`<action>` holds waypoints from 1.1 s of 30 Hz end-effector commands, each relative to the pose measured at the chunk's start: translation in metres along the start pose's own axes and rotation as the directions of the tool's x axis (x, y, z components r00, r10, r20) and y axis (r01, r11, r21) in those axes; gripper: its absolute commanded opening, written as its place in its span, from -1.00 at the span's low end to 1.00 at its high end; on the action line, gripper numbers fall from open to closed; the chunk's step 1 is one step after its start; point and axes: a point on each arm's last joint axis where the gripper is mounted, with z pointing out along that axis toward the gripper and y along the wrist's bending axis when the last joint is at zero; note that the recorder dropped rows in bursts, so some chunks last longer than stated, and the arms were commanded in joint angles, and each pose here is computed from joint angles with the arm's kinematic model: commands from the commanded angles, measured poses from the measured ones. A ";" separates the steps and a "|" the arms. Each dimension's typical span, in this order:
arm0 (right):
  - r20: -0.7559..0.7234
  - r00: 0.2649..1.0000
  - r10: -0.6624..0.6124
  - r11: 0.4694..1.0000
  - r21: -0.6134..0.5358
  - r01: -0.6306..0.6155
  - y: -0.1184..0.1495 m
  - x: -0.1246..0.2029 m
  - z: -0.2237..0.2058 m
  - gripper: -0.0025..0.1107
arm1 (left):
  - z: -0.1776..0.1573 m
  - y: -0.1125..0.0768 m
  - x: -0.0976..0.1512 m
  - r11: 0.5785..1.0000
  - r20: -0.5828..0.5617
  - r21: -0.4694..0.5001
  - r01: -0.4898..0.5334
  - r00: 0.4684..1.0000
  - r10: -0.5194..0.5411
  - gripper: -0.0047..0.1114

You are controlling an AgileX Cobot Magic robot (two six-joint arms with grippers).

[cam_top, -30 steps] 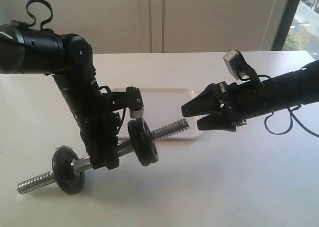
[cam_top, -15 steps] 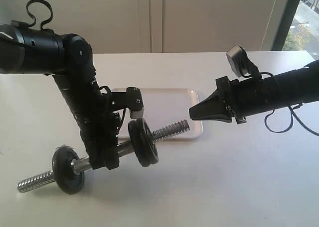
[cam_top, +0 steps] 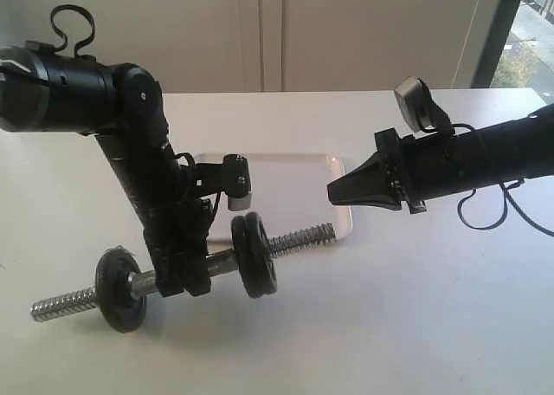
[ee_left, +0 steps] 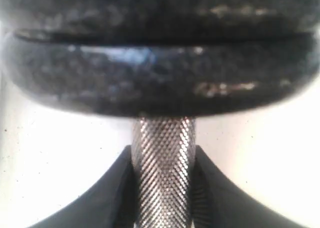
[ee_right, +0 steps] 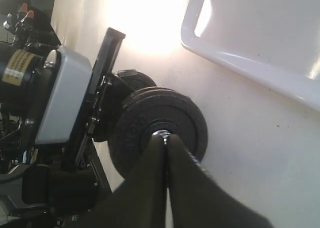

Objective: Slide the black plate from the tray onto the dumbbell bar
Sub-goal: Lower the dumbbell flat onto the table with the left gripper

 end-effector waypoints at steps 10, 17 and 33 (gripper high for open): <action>0.015 1.000 -0.005 1.000 -0.011 0.006 0.003 -0.002 -0.004 -0.96 | 0.005 0.000 -0.010 0.995 0.073 0.080 0.054 0.996 -0.060 -0.92; 0.015 1.000 -0.006 1.000 -0.011 0.006 0.003 -0.002 -0.004 -0.96 | 0.005 -0.001 -0.009 0.995 0.069 0.089 0.054 0.996 -0.060 -0.92; 0.015 1.000 -0.009 1.000 -0.011 0.010 0.003 -0.002 -0.004 -0.96 | 0.005 -0.001 -0.009 0.995 0.062 0.087 0.052 0.996 -0.057 -0.10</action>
